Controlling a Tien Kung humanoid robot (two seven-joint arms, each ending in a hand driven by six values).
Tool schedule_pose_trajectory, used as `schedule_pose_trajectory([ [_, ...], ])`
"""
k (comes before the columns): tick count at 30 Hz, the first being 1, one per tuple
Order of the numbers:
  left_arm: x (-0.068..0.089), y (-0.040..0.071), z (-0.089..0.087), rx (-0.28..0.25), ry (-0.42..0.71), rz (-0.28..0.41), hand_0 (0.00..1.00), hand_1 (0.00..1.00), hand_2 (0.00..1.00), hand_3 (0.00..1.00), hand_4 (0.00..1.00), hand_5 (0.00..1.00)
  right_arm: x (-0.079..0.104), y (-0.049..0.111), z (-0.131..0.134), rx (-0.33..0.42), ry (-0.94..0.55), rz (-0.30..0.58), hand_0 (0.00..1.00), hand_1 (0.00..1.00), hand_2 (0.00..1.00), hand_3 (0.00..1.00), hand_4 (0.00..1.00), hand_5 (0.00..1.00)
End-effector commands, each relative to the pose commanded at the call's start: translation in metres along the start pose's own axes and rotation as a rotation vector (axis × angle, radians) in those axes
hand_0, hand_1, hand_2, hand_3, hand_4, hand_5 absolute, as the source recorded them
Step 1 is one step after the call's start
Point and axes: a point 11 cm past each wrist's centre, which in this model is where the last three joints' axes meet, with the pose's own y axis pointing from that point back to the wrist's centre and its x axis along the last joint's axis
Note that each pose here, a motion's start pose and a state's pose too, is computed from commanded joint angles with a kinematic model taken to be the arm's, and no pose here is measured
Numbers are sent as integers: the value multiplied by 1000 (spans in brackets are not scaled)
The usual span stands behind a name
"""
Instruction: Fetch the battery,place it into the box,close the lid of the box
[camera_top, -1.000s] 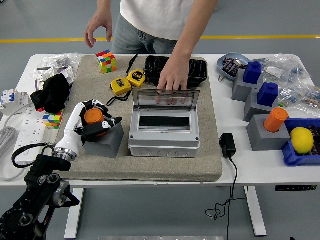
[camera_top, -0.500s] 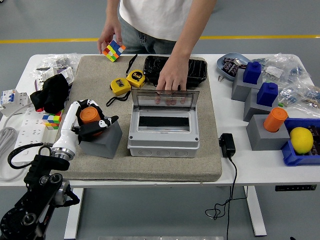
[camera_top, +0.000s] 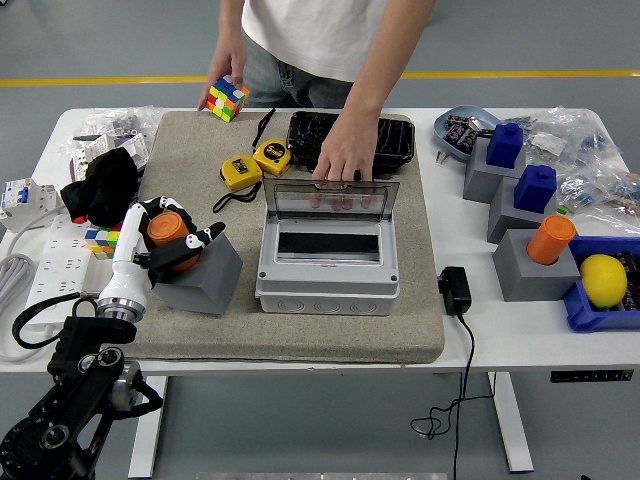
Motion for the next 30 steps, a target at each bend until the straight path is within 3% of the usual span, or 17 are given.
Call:
schedule_pose_trajectory([
  [20, -6, -12, 33, -88, 39, 2, 43, 2, 22, 8, 998, 23, 1, 0, -3, 2, -5, 1, 746, 689, 703, 735, 998, 998],
  [27, -28, -9, 82, -249, -67, -59, 43, 2, 18, 5, 998, 52, 2, 0, -4, 4, -6, 3, 746, 688, 703, 735, 998, 998],
  [28, -35, -6, 92, -285, -91, -80, 46, 2, 7, 2, 974, 272, 2, 0, -5, 4, -6, 3, 746, 688, 703, 735, 998, 998],
  [30, -47, -1, 104, -333, -122, -119, 46, 2, 7, 2, 974, 272, 2, 0, -5, 3, -5, 4, 746, 688, 703, 735, 998, 998],
])
